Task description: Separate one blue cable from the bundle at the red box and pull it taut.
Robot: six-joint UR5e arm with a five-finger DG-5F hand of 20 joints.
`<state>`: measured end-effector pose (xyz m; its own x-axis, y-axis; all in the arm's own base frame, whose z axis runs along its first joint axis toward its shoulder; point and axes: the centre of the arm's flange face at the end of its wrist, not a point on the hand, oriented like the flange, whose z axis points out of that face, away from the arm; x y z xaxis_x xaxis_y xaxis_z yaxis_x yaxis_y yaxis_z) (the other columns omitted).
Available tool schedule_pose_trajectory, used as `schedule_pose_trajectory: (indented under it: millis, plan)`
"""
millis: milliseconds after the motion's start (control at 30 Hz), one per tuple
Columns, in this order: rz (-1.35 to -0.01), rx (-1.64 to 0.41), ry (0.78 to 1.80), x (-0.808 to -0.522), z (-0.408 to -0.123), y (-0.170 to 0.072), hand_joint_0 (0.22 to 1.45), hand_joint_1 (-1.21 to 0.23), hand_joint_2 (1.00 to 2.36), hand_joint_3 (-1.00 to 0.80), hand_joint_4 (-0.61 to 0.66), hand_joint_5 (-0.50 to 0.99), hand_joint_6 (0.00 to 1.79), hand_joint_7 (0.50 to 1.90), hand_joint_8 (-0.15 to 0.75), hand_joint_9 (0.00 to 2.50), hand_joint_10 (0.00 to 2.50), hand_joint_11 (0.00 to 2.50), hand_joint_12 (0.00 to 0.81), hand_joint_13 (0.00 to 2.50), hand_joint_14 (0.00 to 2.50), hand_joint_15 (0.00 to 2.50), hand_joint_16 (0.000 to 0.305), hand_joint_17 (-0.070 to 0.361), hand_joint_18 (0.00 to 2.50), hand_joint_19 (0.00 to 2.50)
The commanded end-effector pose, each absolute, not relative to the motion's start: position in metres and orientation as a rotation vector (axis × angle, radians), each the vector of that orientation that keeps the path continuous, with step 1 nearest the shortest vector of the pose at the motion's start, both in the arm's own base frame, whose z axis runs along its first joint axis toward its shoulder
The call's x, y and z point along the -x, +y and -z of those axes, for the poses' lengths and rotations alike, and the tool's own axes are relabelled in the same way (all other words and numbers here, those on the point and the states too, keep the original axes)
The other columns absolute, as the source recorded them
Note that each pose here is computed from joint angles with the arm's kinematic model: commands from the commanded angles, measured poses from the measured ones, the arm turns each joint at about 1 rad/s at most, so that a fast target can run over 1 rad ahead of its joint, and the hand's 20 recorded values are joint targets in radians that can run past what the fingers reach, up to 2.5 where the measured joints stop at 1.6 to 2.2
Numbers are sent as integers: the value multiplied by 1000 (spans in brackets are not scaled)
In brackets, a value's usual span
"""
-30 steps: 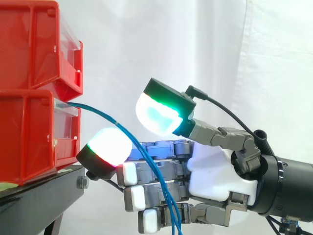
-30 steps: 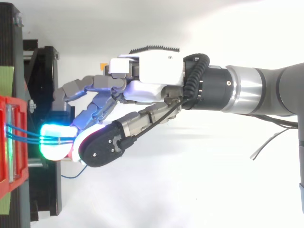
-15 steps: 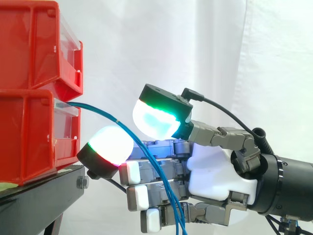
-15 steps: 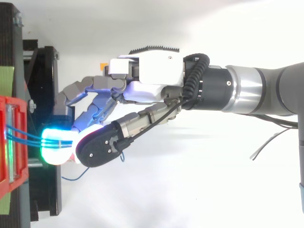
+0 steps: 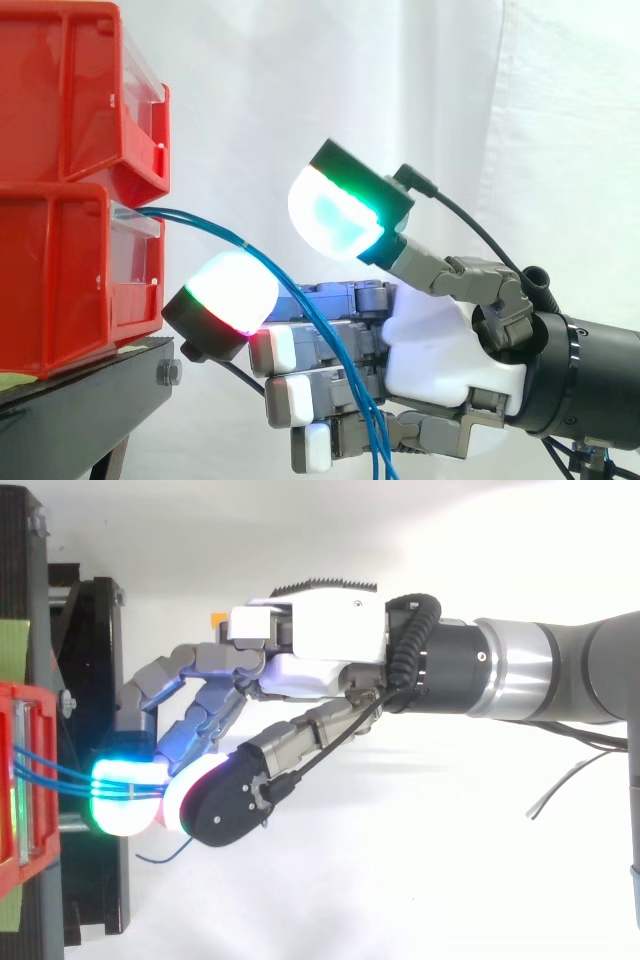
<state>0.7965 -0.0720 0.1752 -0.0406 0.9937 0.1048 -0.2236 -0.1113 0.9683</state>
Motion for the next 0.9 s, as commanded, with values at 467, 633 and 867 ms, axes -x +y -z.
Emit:
schedule_pose_trajectory:
  millis: [467,633,867]
  plan:
    - [-1410,-1097,1002,-797,-177,-72,623,-746,1020,-183,89,-193,900,1022,377,941,11,927,421,1097,22,749,52,116,1003,713]
    - [-1410,-1097,1002,-797,-177,-72,639,-761,1022,-108,49,-197,918,1050,379,949,11,949,422,1104,22,751,52,117,1014,719]
    - [-1411,-1096,1003,-797,-177,-72,670,-809,1021,-165,49,-189,929,1079,383,979,11,987,424,1122,21,766,51,115,1032,707]
